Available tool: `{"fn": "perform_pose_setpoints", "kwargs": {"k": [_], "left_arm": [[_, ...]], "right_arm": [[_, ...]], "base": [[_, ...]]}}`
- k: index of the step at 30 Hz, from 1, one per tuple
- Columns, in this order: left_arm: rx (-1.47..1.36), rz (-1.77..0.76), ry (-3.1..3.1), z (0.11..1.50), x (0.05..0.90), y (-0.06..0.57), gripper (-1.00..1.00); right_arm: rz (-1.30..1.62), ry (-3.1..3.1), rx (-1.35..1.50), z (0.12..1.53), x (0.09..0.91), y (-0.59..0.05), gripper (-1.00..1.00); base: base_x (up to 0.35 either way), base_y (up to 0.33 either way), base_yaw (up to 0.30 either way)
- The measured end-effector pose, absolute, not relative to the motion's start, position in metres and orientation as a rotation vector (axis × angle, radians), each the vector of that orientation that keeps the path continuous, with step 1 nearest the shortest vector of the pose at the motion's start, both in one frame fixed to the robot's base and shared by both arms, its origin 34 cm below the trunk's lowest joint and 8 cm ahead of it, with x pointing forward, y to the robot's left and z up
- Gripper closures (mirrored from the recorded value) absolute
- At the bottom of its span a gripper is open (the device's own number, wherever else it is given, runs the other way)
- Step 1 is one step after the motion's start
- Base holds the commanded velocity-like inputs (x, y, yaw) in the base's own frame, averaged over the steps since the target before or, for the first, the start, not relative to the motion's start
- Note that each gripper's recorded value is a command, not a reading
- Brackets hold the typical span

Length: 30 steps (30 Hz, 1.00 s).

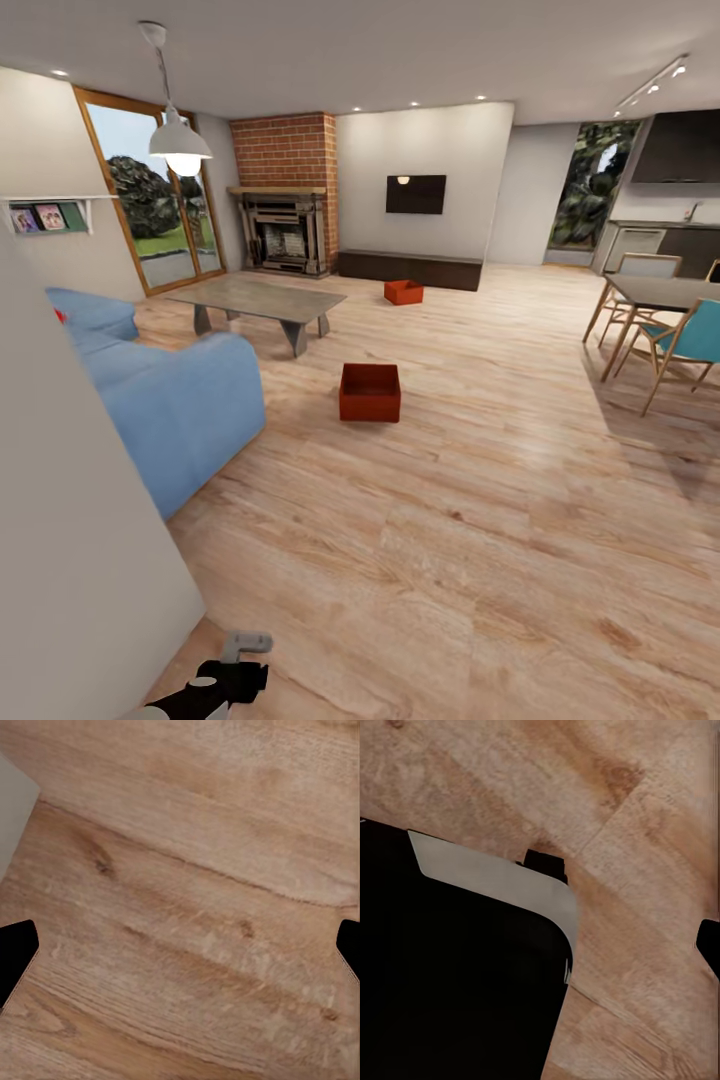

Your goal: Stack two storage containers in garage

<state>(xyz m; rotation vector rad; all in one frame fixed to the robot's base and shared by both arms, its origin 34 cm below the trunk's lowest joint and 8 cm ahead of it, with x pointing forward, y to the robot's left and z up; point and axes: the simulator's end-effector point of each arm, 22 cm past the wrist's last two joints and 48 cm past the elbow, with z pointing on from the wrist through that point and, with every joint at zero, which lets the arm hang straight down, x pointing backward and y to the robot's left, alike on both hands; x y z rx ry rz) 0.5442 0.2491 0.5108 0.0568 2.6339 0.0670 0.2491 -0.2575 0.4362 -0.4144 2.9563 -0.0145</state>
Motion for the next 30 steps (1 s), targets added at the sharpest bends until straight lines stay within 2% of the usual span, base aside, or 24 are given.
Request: {"fn": "perform_pose_setpoints", "kwargs": {"k": [30], "left_arm": [[0.057,0.068,2.634,0.5108,0.5442,0.2498,-1.0]], "right_arm": [[-0.015,2.956,-0.416,0.4362,0.2491,-0.2584,-1.0]], "base": [[0.34,0.0,0.0]]}}
